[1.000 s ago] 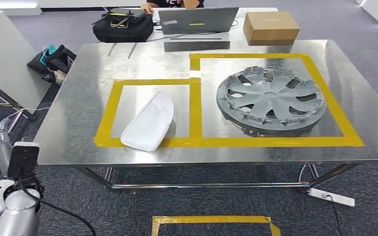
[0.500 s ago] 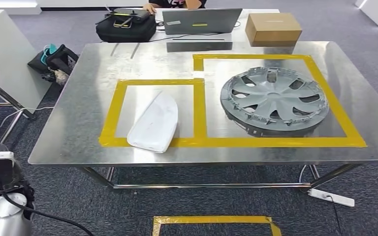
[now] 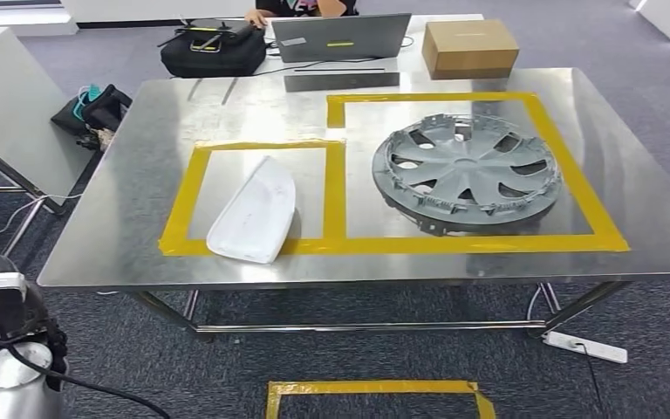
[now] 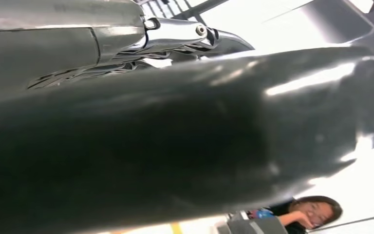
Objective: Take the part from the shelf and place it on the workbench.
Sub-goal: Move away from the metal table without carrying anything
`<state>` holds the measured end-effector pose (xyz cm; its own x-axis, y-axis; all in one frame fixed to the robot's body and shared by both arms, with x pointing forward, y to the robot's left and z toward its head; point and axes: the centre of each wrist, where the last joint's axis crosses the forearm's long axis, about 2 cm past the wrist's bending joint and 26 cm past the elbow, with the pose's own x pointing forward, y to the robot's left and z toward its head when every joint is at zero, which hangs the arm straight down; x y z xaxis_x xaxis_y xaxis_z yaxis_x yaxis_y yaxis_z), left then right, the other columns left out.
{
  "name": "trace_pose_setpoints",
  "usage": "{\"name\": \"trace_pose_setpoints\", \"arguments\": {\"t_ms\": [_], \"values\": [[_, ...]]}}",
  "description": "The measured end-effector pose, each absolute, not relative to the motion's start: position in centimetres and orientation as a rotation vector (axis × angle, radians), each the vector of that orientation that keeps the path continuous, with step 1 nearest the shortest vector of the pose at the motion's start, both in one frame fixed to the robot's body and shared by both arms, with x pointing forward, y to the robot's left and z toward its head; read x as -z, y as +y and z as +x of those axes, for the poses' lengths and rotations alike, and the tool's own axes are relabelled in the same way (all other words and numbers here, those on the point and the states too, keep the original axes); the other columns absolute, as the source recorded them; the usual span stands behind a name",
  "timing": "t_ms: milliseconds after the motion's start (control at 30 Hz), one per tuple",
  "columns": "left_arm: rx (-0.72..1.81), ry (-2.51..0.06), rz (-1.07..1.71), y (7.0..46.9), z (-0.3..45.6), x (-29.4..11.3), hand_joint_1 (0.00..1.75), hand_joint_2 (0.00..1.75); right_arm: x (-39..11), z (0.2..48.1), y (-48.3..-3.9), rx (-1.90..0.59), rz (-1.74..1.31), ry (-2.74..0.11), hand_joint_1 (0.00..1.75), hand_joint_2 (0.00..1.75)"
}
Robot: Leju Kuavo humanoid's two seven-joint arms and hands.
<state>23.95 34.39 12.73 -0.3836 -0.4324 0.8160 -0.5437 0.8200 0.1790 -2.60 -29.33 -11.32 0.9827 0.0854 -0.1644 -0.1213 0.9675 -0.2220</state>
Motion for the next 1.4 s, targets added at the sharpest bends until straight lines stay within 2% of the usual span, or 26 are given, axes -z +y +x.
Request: {"name": "trace_pose_setpoints", "arguments": {"t_ms": [500, 733, 1400], "values": [[-0.127, -2.075, 0.686, 33.4, 23.9, -13.5, 0.00, 0.00, 11.3, -2.6, -29.6, -0.118, -0.223, 0.169, 0.00, 0.00], [-0.118, -2.075, 0.667, 33.1, 23.9, -13.4, 0.00, 0.00, 11.3, -2.6, -29.7, -0.206, -0.190, 0.174, 0.00, 0.00], [-0.080, -2.163, 0.702, 32.9, 23.8, -15.5, 0.00, 0.00, 11.3, -0.8, -30.6, -0.247, -0.239, 0.018, 0.00, 0.00]]}}
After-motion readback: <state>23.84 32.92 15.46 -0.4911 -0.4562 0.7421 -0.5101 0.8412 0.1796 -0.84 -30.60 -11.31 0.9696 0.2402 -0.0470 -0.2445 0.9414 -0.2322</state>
